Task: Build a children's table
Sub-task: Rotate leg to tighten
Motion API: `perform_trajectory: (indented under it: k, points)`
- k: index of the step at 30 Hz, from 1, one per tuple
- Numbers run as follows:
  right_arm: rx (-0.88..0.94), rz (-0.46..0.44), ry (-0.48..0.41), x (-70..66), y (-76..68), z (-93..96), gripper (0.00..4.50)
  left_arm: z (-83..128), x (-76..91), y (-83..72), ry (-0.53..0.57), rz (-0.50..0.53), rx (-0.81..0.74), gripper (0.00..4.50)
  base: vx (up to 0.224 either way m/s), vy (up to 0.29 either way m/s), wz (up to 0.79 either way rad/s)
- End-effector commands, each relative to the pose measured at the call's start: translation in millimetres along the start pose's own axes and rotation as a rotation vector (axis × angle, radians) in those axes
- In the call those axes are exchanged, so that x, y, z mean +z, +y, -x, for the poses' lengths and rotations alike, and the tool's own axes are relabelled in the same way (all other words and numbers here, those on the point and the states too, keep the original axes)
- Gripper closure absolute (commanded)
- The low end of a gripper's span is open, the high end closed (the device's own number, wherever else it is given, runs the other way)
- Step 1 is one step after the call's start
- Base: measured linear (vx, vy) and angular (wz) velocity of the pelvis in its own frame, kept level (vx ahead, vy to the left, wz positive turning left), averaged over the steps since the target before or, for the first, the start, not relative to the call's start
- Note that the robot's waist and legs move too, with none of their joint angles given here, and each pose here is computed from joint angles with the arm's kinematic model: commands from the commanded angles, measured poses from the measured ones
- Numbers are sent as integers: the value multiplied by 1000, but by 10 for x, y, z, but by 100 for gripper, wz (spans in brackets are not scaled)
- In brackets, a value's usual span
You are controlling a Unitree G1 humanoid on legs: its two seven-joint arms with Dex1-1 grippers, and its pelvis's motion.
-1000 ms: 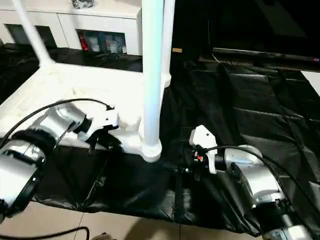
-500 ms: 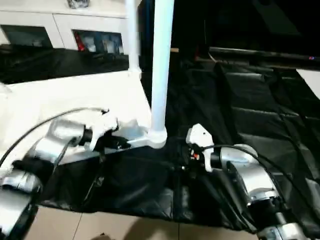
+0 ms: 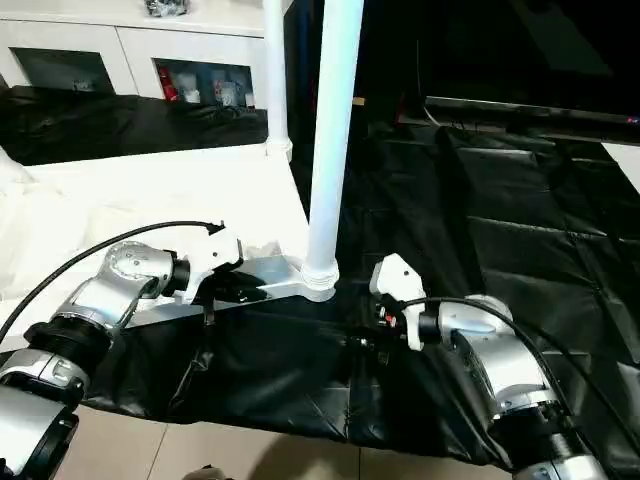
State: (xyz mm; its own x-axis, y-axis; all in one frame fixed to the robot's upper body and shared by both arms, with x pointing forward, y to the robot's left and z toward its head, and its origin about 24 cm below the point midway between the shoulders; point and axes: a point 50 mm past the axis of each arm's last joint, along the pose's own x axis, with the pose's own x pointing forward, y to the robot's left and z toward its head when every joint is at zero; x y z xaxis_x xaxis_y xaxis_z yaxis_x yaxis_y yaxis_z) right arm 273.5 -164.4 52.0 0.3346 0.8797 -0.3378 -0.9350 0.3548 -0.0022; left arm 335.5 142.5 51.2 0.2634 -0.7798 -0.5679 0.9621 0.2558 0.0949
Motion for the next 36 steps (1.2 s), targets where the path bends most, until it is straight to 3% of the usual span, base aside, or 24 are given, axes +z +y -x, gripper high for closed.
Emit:
perform_trajectory:
  k: [1,4,7,10,23,29,35,36]
  points:
    - [-8,31,-27,97,-25,-32,13,-14,-182,-65,45,66,-10,387,0,0,0]
    - [-36,10,-74,150,-64,-97,7,-3,-206,-85,29,96,-23,423,0,0,0]
    - [-66,-18,-142,226,-93,-211,0,5,-237,-130,28,101,-54,435,0,0,0]
    - [-68,-22,-154,252,-104,-293,0,1,-239,-162,21,89,-68,444,0,0,0]
    - [-162,1,-4,178,-309,-429,0,34,-204,-203,1,43,-71,444,0,0,0]
    - [-170,-20,-31,163,-334,-372,0,70,-206,-190,-10,37,-59,444,0,0,0]
    - [-164,-22,-37,184,-385,-459,0,55,-174,-242,-30,29,-106,444,0,0,0]
    - [-161,-24,-37,184,-386,-466,18,54,-173,-243,-30,28,-107,449,0,0,0]
